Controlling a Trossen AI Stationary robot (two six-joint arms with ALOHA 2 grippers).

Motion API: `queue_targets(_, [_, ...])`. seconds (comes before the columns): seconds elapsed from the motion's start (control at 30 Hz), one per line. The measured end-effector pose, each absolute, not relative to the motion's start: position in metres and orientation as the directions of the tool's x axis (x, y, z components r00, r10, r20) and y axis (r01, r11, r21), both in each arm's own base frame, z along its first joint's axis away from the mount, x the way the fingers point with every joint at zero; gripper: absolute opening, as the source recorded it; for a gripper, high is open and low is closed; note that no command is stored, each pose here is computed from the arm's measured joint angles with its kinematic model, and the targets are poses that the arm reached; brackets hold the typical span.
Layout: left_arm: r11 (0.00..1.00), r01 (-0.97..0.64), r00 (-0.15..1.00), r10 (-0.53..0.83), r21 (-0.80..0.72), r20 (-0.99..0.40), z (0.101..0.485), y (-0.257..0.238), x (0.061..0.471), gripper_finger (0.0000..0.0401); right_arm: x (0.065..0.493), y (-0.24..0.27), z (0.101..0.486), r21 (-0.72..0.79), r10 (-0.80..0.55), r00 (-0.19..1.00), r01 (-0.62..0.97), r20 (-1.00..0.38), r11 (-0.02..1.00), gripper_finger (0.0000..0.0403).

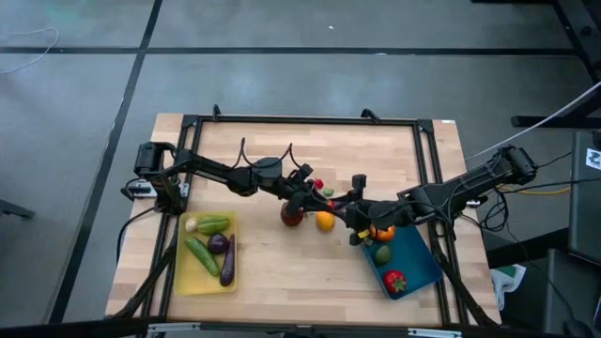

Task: Sort produce into baskets
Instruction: Put the peach into the blue bin

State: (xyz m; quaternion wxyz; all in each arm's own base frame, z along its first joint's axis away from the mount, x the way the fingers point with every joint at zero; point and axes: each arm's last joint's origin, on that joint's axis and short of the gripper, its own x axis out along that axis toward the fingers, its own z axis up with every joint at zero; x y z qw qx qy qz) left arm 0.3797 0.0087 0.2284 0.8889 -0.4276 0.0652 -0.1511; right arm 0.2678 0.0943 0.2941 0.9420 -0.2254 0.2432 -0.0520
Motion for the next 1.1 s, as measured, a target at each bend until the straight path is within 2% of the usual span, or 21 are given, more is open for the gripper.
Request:
queue_targets(0.3, [0.609, 0.18, 0.946, -0.323, -0.773, -0.034, 0.224, 0.009, 0.38, 0.0213, 0.268, 0.095, 0.293, -0.439, -0.182, 0.877, -0.036, -0.444, 0.898, 0.0133])
queue_targets(0.43, [0.644, 0.182, 0.947, -0.318, -0.743, -0.044, 0.223, 0.01, 0.38, 0.0234, 0.267, 0.095, 0.292, -0.441, -0.181, 0.871, -0.045, -0.456, 0.896, 0.0133])
queue_targets(0.8, [0.709, 0.159, 0.942, -0.318, -0.687, -0.109, 0.216, 0.01, 0.379, 0.0239, 0.258, 0.094, 0.278, -0.334, -0.116, 0.784, -0.122, -0.61, 0.935, 0.0133])
queue_targets(1.1, [0.716, 0.148, 0.938, -0.321, -0.682, -0.134, 0.214, 0.01, 0.379, 0.0239, 0.236, 0.092, 0.259, -0.102, 0.002, 0.542, -0.161, -0.84, 0.982, 0.0133])
